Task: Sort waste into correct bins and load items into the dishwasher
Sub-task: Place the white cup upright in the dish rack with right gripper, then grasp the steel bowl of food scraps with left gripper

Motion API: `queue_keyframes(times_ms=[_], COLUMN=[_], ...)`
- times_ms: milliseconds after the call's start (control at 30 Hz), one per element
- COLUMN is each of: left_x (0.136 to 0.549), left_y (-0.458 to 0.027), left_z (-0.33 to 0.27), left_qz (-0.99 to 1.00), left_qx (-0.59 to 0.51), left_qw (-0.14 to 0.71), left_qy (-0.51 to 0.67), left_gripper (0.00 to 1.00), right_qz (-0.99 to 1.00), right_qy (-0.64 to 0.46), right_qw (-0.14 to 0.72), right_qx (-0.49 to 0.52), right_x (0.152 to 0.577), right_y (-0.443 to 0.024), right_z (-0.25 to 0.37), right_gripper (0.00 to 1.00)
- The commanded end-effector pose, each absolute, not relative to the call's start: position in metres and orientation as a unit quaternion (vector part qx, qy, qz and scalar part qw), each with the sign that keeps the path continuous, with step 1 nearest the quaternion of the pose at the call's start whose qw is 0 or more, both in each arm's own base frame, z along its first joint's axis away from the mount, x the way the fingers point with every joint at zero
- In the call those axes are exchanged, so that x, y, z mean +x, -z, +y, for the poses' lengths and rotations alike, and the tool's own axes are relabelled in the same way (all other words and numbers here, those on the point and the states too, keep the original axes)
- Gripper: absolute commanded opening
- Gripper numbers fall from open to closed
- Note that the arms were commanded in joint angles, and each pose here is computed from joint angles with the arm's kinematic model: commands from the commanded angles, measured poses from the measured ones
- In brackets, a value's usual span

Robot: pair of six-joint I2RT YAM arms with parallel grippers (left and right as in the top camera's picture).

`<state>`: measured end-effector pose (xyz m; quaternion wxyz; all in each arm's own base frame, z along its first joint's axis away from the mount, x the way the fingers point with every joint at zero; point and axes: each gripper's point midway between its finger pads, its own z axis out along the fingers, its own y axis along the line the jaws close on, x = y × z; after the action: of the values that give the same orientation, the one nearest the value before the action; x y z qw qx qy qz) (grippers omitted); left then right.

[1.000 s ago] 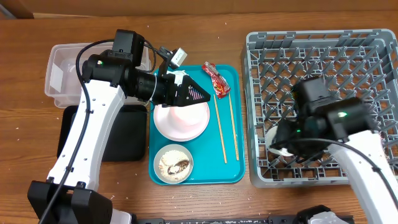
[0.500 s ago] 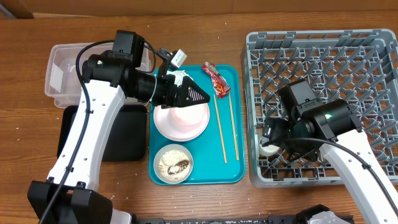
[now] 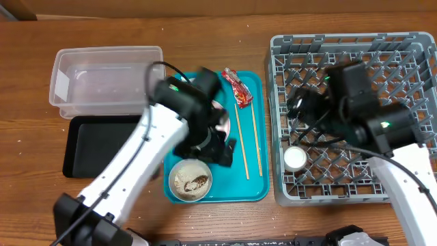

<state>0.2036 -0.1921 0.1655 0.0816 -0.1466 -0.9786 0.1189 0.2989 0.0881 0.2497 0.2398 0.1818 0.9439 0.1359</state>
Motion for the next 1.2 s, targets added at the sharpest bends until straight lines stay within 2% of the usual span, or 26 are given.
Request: queue_keyframes(times_ms=[0, 167, 367, 500, 733, 1167], left_x=[0.197, 0.192, 0.2, 0.205, 0.217, 0.21], left_y=[-0.141, -0.099, -0.072, -0.067, -0.053, -0.033], left_z=[-0.171, -0.17, -0.176, -0.174, -0.175, -0.18], left_qz=[-0.994, -0.995, -0.997, -0.997, -0.997, -0.996], left_qx=[-0.077, -0.061, -0.057, -0.059, -0.069, -0.09], left_qw=[0.069, 0.075, 0.049, 0.035, -0.009, 0.002], left_qy=[-0.022, -0.017, -0.034, -0.027, -0.012, 0.002], left_gripper=[0.91, 0.73, 0.6, 0.57, 0.45, 0.41], right_qz=[0.917, 0.921, 0.926, 0.927, 0.928, 0.928], right_qy=[-0.145, -0.171, -0.167, -0.165, -0.164, -0.164], right_qw=[0.263, 0.255, 0.248, 0.243, 0.241, 0.241], right_qx=[0.263, 0.242, 0.231, 0.232, 0.232, 0.233], right_x=[0.306, 0.308, 0.305, 0.302, 0.302, 0.302], right_y=[-0.267, -0.268, -0.265, -0.264, -0.263, -0.262], right_z=[0.06, 0.05, 0.049, 0.049, 0.049, 0.049], right_gripper=[0.9, 0.91, 0.94, 0.95, 0.97, 1.0])
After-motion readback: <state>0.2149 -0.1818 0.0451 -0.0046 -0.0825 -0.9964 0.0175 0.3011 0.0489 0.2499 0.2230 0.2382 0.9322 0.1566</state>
